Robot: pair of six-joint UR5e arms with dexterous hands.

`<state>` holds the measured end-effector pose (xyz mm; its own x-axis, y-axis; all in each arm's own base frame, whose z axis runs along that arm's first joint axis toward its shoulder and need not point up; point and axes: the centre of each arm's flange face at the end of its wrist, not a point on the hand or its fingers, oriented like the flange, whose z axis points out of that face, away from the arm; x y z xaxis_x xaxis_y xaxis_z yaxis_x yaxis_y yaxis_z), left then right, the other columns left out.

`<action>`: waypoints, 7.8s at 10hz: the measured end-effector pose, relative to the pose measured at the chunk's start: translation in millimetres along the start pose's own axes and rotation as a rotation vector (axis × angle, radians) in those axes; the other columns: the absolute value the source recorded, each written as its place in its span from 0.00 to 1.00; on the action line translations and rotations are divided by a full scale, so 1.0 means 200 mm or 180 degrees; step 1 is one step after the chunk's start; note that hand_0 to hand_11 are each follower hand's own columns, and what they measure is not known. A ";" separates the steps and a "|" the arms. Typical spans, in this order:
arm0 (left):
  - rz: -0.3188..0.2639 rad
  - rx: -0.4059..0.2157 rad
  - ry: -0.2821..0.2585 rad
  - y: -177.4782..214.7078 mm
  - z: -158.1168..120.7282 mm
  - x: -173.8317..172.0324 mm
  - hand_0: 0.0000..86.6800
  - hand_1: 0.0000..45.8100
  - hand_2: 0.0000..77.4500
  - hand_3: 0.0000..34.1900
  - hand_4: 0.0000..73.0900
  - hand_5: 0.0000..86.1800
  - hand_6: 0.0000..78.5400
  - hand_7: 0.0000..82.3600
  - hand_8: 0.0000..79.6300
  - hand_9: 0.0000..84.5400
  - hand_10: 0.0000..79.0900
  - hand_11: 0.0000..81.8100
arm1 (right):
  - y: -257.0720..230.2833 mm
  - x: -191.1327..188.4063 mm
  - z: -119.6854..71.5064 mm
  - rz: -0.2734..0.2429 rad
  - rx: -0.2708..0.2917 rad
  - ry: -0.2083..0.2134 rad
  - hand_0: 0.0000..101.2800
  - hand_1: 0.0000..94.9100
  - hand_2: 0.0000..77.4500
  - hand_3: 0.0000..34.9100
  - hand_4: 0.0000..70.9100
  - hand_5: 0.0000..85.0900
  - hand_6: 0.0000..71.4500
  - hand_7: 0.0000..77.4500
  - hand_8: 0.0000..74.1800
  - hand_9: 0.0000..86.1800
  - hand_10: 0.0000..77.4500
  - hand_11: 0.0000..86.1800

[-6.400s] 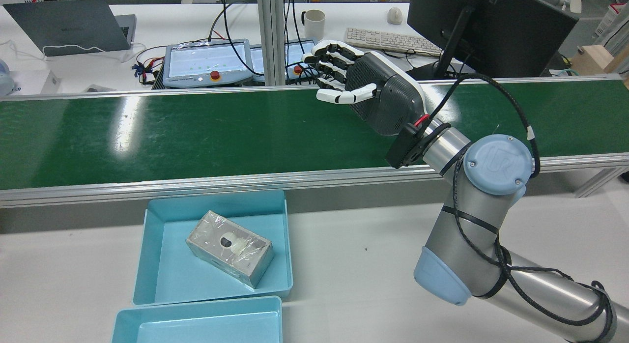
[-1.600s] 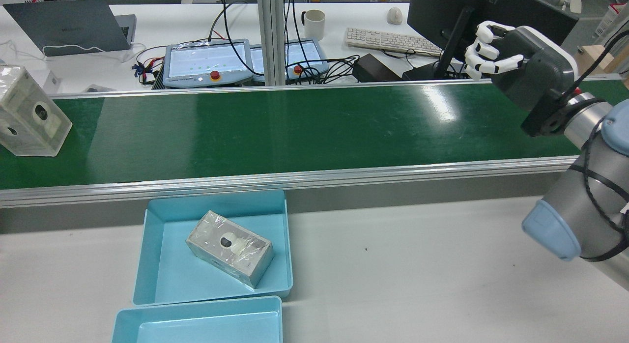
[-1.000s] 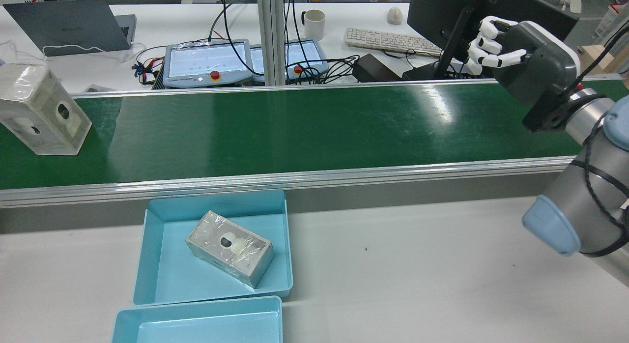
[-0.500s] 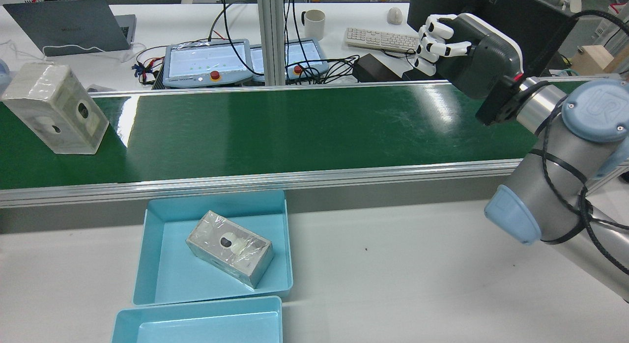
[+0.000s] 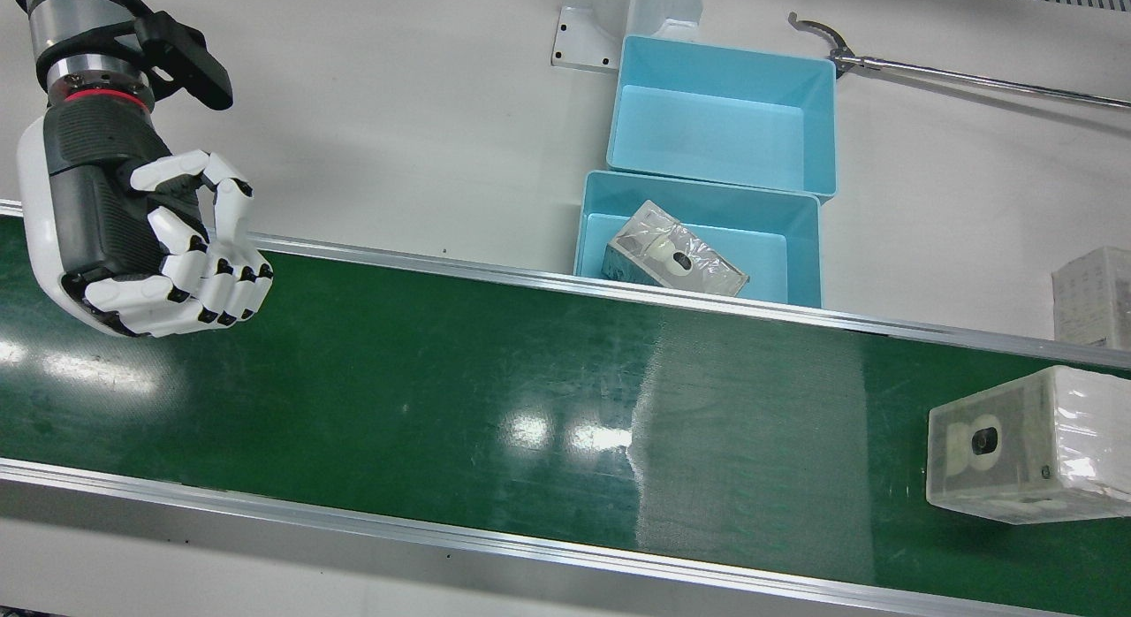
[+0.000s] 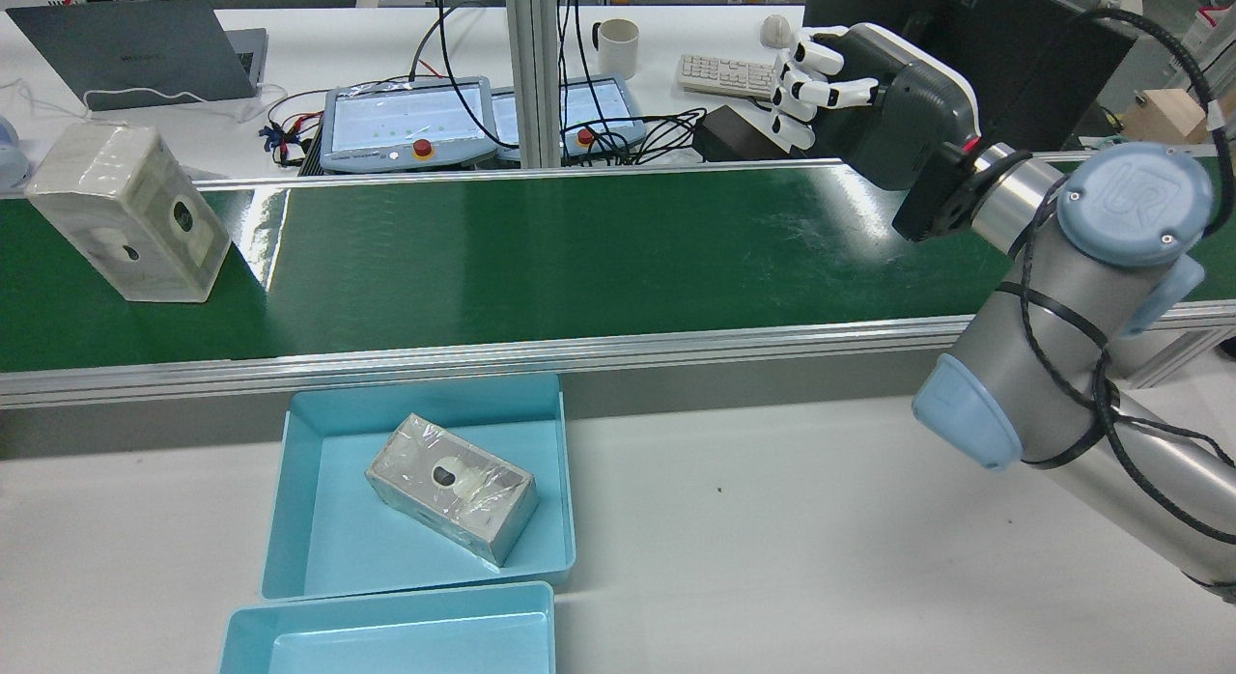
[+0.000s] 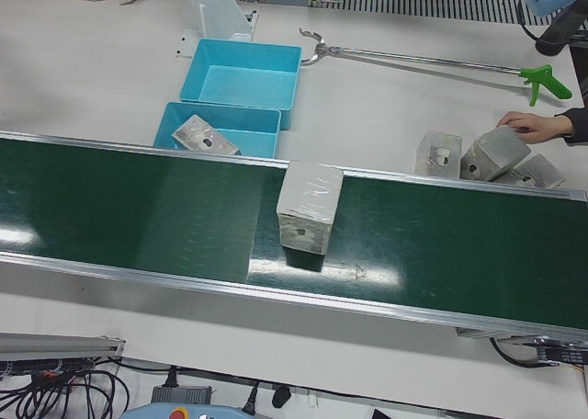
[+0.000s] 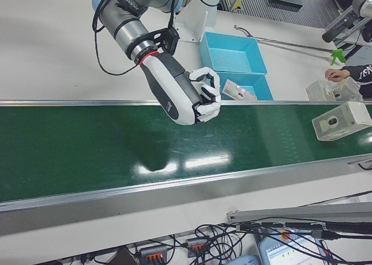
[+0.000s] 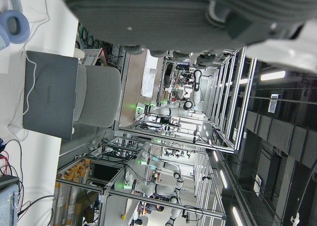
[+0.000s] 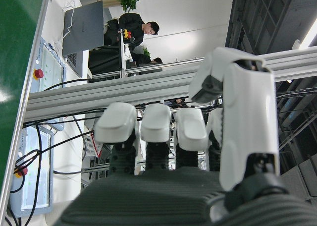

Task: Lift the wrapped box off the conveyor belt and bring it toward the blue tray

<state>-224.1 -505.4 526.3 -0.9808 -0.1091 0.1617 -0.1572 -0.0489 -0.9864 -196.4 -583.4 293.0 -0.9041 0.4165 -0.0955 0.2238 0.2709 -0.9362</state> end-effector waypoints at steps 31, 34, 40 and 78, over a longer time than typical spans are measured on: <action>0.0000 0.0000 0.0000 0.00 0.00 0.00 0.00 0.00 0.01 0.00 0.00 0.01 0.00 0.00 0.00 0.00 0.00 0.00 | -0.18 0.17 0.23 -0.0120 0.0056 0.0044 0.59 0.27 0.26 0.01 0.29 0.63 0.70 0.75 0.43 0.51 0.33 0.51; 0.0000 0.0000 0.0000 0.00 0.00 0.00 0.00 0.00 0.01 0.00 0.00 0.01 0.00 0.00 0.00 0.00 0.01 0.00 | -0.28 0.28 0.30 -0.0072 -0.0080 0.0125 0.50 0.15 0.05 0.19 0.17 0.33 0.25 0.28 0.00 0.04 0.00 0.02; 0.0000 0.0000 0.0000 0.00 0.00 0.00 0.00 0.00 0.01 0.00 0.00 0.01 0.00 0.00 0.00 0.00 0.01 0.00 | -0.27 0.43 0.30 -0.0045 -0.0134 0.0176 0.48 0.15 0.06 0.34 0.13 0.31 0.07 0.27 0.00 0.04 0.00 0.02; 0.0000 0.0000 0.0000 0.00 0.00 0.00 0.00 0.00 0.01 0.00 0.00 0.01 0.00 0.00 0.00 0.00 0.00 0.00 | -0.40 0.59 0.25 -0.0222 -0.0233 0.0043 0.50 0.19 0.24 0.58 0.15 0.35 0.06 0.32 0.00 0.07 0.00 0.02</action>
<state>-224.1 -505.5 526.3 -0.9808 -0.1091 0.1618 -0.1572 -0.0489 -0.9863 -339.5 -598.8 339.7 -0.9135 0.4061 -0.0260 0.1870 0.3620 -0.9132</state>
